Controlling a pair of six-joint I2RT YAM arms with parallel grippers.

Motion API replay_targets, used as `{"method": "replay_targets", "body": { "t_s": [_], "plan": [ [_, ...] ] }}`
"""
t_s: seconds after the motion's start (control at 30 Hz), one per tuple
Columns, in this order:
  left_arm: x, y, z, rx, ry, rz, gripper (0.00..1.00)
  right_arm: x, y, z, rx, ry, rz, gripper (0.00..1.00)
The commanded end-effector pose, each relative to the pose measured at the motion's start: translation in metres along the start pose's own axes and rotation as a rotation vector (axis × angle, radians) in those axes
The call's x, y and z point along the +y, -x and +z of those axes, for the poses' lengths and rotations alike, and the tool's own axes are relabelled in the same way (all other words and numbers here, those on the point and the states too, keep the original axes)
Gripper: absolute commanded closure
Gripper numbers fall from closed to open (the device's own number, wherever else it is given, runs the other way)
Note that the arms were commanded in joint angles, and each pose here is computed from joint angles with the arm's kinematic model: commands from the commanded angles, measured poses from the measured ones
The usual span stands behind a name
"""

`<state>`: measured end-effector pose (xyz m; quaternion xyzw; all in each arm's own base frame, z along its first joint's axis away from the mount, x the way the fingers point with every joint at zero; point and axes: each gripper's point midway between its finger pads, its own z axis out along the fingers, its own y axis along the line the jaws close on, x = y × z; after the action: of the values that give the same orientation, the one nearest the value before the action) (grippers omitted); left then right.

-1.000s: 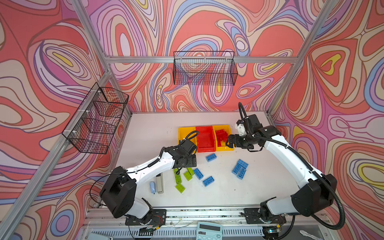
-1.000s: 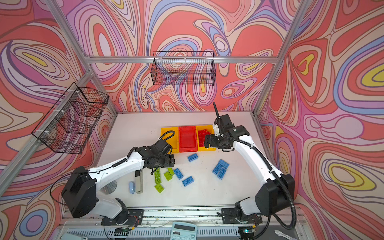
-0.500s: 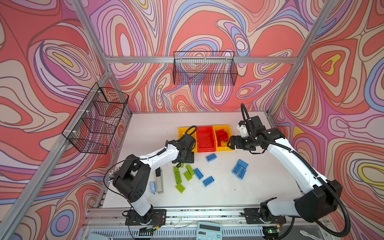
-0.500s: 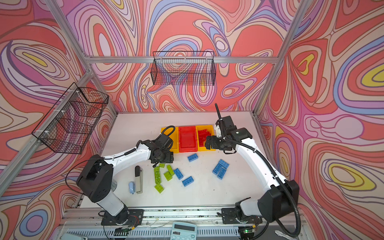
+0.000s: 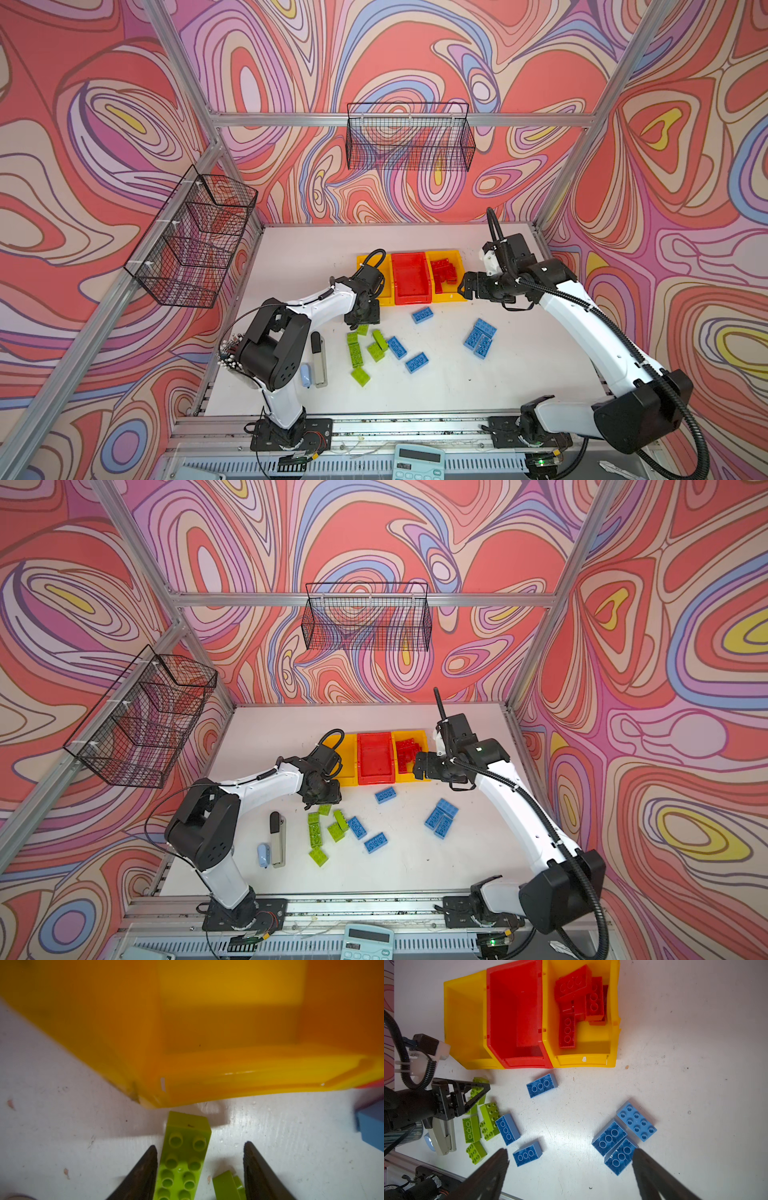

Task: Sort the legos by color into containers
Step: 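Grasp the lime-green brick with the left gripper and lift it toward the yellow bin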

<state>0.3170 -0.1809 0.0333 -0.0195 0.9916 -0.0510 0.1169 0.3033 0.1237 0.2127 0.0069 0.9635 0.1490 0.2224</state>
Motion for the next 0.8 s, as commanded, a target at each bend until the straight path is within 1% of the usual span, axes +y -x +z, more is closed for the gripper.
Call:
{"method": "replay_targets", "body": {
  "t_s": [0.0, 0.1, 0.27, 0.37, 0.43, 0.6, 0.77],
  "plan": [
    [0.002, -0.008, 0.010, 0.044, 0.002, 0.005, 0.50, -0.003, -0.006, -0.002, 0.009, -0.019, 0.016, 0.02],
    [0.004, -0.012, 0.013, 0.054, 0.002, 0.000, 0.52, -0.003, -0.004, -0.002, 0.007, -0.020, 0.018, 0.02],
    [0.006, -0.015, 0.012, 0.056, 0.008, -0.017, 0.69, -0.003, -0.003, 0.002, 0.011, -0.021, 0.017, 0.02],
    [0.008, -0.017, 0.009, 0.068, 0.020, -0.020, 0.83, -0.003, -0.001, 0.004, 0.007, -0.021, 0.023, 0.02],
    [0.008, -0.017, 0.006, 0.075, 0.024, -0.021, 0.89, -0.003, -0.001, 0.006, 0.003, -0.019, 0.028, 0.02],
    [0.007, -0.012, -0.013, 0.067, 0.027, -0.021, 0.90, -0.002, 0.000, 0.007, -0.009, -0.011, 0.038, 0.02],
    [0.002, 0.004, -0.042, 0.015, 0.014, -0.021, 0.90, -0.002, 0.002, 0.005, -0.023, -0.011, 0.041, 0.02]
  ]
}}
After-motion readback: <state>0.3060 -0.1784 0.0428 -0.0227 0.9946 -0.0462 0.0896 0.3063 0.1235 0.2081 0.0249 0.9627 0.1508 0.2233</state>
